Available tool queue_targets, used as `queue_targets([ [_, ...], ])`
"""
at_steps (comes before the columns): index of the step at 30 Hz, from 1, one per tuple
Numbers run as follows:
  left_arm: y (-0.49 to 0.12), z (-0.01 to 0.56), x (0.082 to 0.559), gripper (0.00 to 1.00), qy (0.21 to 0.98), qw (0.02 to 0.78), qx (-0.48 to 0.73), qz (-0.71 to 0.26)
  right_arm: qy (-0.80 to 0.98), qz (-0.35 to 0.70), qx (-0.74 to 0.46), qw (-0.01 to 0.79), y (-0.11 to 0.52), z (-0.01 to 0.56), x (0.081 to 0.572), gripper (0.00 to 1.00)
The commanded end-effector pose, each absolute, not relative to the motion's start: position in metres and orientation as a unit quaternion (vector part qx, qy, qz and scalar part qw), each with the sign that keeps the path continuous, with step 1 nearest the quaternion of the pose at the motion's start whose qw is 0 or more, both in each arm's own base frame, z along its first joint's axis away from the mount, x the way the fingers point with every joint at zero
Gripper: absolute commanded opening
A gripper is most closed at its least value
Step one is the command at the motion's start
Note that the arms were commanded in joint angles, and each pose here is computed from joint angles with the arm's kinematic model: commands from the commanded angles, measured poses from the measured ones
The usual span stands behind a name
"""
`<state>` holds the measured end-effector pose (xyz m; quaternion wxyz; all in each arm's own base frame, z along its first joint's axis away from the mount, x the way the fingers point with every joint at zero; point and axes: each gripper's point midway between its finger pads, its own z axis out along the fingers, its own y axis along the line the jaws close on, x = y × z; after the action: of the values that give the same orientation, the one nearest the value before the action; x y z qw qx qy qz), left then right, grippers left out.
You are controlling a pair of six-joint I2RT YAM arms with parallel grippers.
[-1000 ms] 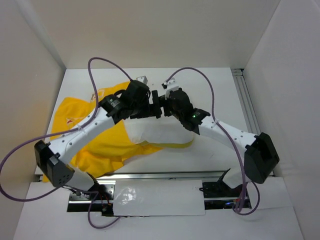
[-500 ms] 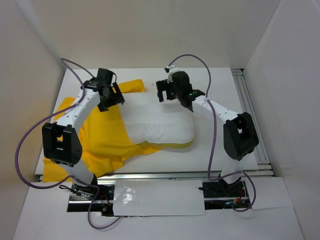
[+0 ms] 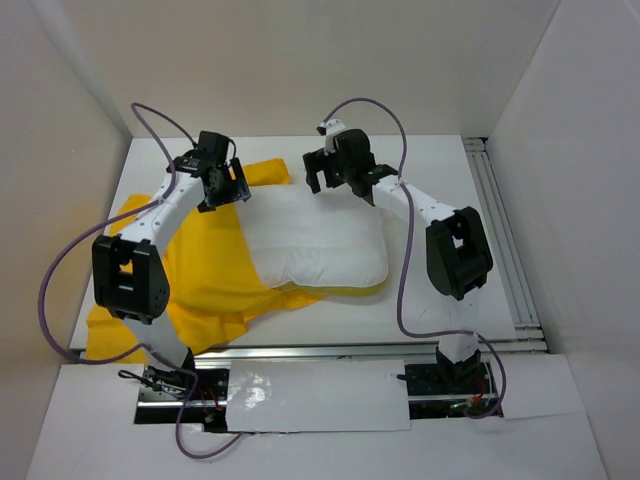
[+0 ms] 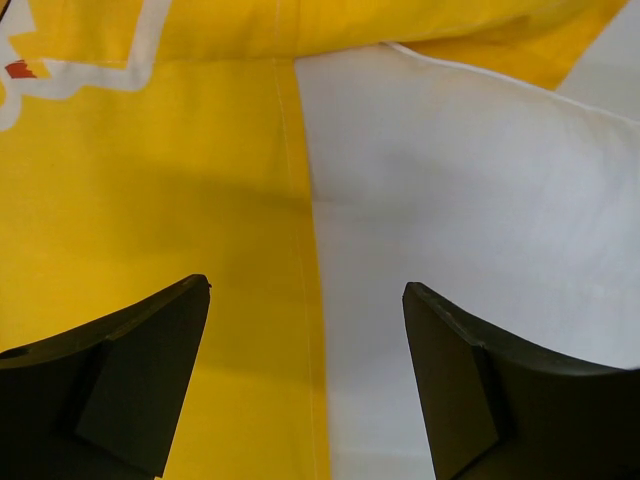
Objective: Put the pillow into the pillowcase
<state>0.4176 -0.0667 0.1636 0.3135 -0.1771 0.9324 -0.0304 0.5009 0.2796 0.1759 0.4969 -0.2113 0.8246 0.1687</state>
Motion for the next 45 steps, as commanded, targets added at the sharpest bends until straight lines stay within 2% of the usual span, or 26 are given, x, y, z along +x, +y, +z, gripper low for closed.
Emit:
queue_targets([
  [1, -0.049, 0.149, 0.427, 0.91, 0.937, 0.299, -0.181, 0.017, 0.790, 0.164, -0.257, 0.532, 0.298, 0.206, 0.510, 1.00],
  [8, -0.029, 0.132, 0.464, 0.90, 0.931, 0.304, -0.182, 0.081, 0.778, 0.160, -0.297, 0.530, 0.307, 0.188, 0.508, 1.00],
  [11, -0.021, 0.118, 0.471, 0.78, 0.933, 0.288, -0.185, 0.114, 0.768, 0.151, -0.312, 0.539, 0.309, 0.186, 0.505, 1.00],
  [14, -0.018, 0.112, 0.470, 0.57, 0.933, 0.276, -0.198, 0.116, 0.756, 0.149, -0.334, 0.544, 0.313, 0.191, 0.508, 1.00],
  [15, -0.018, 0.112, 0.470, 0.45, 0.933, 0.276, -0.198, 0.116, 0.766, 0.152, -0.340, 0.523, 0.315, 0.175, 0.507, 1.00],
  [16, -0.015, 0.112, 0.471, 0.38, 0.933, 0.274, -0.201, 0.113, 0.759, 0.161, -0.346, 0.527, 0.325, 0.185, 0.509, 1.00],
  [18, -0.013, 0.113, 0.471, 0.22, 0.930, 0.277, -0.209, 0.119, 0.767, 0.172, -0.366, 0.498, 0.333, 0.165, 0.509, 1.00],
  [19, -0.011, 0.110, 0.469, 0.02, 0.929, 0.275, -0.213, 0.124, 0.761, 0.187, -0.395, 0.480, 0.344, 0.157, 0.499, 1.00],
  [23, -0.011, 0.119, 0.471, 0.00, 0.928, 0.284, -0.211, 0.122, 0.728, 0.209, -0.480, 0.443, 0.376, 0.136, 0.476, 1.00],
  [29, -0.022, 0.141, 0.487, 0.00, 0.919, 0.325, -0.194, 0.108, 0.739, 0.220, -0.507, 0.386, 0.396, 0.081, 0.465, 1.00],
  [30, -0.023, 0.145, 0.487, 0.00, 0.920, 0.327, -0.189, 0.103, 0.744, 0.214, -0.501, 0.387, 0.396, 0.079, 0.470, 0.96],
  [32, -0.035, 0.153, 0.492, 0.00, 0.918, 0.342, -0.177, 0.096, 0.745, 0.213, -0.508, 0.377, 0.405, 0.069, 0.462, 0.67],
  [33, -0.035, 0.161, 0.494, 0.00, 0.915, 0.351, -0.179, 0.092, 0.744, 0.210, -0.510, 0.378, 0.408, 0.066, 0.460, 0.42],
  [35, -0.044, 0.179, 0.499, 0.00, 0.909, 0.370, -0.175, 0.078, 0.736, 0.198, -0.505, 0.406, 0.418, 0.083, 0.459, 0.00],
  [36, -0.046, 0.182, 0.499, 0.00, 0.910, 0.370, -0.174, 0.073, 0.740, 0.195, -0.501, 0.404, 0.418, 0.081, 0.450, 0.00],
  [39, -0.060, 0.212, 0.495, 0.00, 0.901, 0.398, -0.165, 0.051, 0.715, 0.184, -0.464, 0.490, 0.414, 0.150, 0.452, 0.00],
  [40, -0.068, 0.220, 0.492, 0.00, 0.900, 0.404, -0.158, 0.040, 0.720, 0.183, -0.459, 0.487, 0.407, 0.142, 0.438, 0.00],
  [41, -0.077, 0.227, 0.490, 0.00, 0.899, 0.410, -0.150, 0.030, 0.703, 0.187, -0.443, 0.524, 0.400, 0.186, 0.432, 0.00],
  [42, -0.084, 0.243, 0.484, 0.00, 0.894, 0.423, -0.145, 0.016, 0.691, 0.196, -0.430, 0.547, 0.398, 0.205, 0.428, 0.00],
  [43, -0.095, 0.251, 0.480, 0.00, 0.894, 0.427, -0.134, -0.004, 0.690, 0.210, -0.438, 0.537, 0.395, 0.195, 0.407, 0.00],
  [45, -0.124, 0.272, 0.470, 0.00, 0.886, 0.452, -0.098, -0.037, 0.644, 0.233, -0.418, 0.596, 0.388, 0.251, 0.388, 0.00],
])
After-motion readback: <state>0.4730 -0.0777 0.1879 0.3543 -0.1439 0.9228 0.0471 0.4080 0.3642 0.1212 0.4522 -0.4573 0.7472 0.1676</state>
